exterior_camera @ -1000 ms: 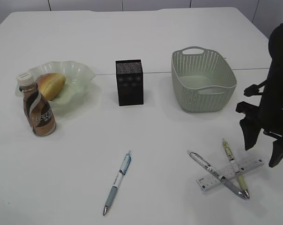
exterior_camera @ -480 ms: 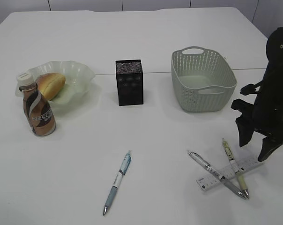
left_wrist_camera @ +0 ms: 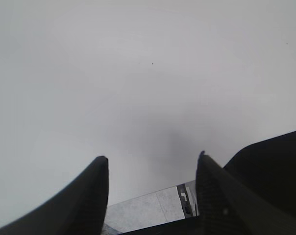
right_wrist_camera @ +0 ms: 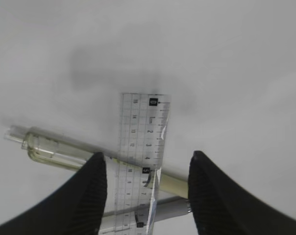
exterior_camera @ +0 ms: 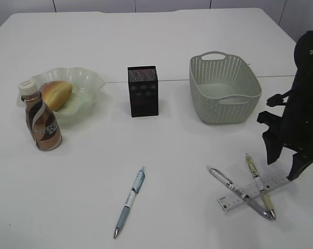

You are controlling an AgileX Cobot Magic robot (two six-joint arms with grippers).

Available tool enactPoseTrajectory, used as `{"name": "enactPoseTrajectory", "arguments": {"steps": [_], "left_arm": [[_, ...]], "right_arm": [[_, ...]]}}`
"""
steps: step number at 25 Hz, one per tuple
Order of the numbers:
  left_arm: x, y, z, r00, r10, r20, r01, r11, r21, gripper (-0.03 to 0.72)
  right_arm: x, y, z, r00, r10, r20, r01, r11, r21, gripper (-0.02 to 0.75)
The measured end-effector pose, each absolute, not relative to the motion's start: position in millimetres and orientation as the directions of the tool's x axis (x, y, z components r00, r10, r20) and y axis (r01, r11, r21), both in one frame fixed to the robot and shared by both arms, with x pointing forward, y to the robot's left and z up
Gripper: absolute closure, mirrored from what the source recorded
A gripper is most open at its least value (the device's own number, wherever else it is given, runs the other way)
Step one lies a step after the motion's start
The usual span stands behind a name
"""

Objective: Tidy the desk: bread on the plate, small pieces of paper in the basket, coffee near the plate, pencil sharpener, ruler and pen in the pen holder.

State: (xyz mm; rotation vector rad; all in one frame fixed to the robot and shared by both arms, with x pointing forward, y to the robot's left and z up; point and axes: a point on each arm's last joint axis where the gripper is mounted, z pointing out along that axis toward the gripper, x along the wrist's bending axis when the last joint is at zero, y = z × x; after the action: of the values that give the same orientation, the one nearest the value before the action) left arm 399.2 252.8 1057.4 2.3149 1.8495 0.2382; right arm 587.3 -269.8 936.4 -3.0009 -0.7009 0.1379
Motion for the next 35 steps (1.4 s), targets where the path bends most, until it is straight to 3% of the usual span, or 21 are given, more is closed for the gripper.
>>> {"name": "enactPoseTrajectory", "arguments": {"steps": [15, 35], "left_arm": [[399.9, 252.5, 1057.5, 0.219, 0.976, 0.018, 0.947, -0.217, 0.238, 0.272], [400.0, 252.5, 1057.6, 0.219, 0.976, 0.018, 0.946, -0.217, 0.24, 0.272]], "right_arm": [[589.1, -267.5, 912.2, 0.883, 0.45, -0.13, 0.437, -0.892, -0.117, 0.347], [593.4, -267.2, 908.9, 0.879, 0.469, -0.091, 0.46, -0.882, -0.104, 0.348]]}}
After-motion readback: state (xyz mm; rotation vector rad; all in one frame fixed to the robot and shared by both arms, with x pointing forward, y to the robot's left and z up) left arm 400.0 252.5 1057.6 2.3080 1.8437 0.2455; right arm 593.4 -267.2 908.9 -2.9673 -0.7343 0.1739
